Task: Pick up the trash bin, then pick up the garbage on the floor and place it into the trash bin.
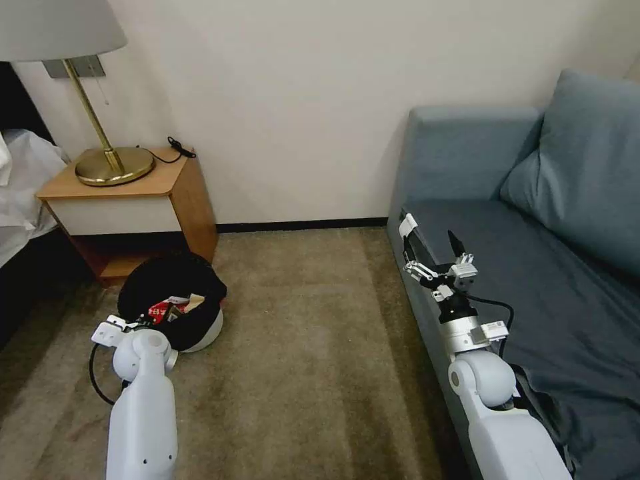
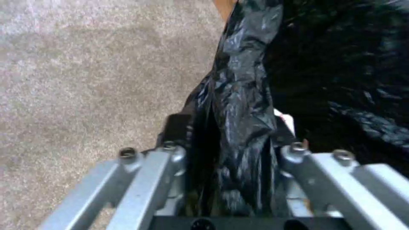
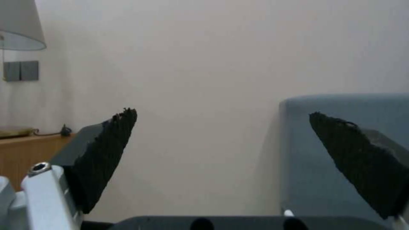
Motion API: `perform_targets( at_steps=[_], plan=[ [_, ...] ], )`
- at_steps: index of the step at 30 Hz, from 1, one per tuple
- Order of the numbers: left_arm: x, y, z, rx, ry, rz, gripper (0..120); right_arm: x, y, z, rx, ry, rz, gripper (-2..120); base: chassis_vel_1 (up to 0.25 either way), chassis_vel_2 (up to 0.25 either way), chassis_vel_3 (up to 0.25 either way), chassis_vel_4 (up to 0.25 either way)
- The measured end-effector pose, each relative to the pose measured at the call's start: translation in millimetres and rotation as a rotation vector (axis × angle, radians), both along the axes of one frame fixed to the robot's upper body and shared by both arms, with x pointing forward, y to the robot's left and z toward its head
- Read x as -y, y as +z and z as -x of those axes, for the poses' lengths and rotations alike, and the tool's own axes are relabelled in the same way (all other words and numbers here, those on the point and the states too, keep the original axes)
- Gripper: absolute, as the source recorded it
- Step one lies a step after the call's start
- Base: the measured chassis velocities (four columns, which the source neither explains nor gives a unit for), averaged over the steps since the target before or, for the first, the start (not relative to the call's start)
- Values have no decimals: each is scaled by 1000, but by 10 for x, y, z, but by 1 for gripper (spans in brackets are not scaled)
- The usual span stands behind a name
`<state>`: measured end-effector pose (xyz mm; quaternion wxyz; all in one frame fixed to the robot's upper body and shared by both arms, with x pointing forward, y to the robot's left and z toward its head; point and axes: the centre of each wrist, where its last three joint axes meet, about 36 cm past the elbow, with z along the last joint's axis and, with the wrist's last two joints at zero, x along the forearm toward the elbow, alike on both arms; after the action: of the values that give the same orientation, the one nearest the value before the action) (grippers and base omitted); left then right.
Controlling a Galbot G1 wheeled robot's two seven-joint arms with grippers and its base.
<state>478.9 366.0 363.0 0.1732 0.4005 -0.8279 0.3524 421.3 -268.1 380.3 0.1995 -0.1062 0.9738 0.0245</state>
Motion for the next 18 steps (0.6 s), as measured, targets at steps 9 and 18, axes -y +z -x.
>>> perform_targets(
  at_steps=[9, 18],
  plan=[
    [47, 258, 214, 43, -57, -80, 69, -36, 21, 13, -42, -10, 7, 100, 0, 0, 0, 0],
    [89, 547, 665, 195, -428, -405, 99, -296, 108, -134, -146, -47, -2, 100, 0, 0, 0, 0]
  ],
)
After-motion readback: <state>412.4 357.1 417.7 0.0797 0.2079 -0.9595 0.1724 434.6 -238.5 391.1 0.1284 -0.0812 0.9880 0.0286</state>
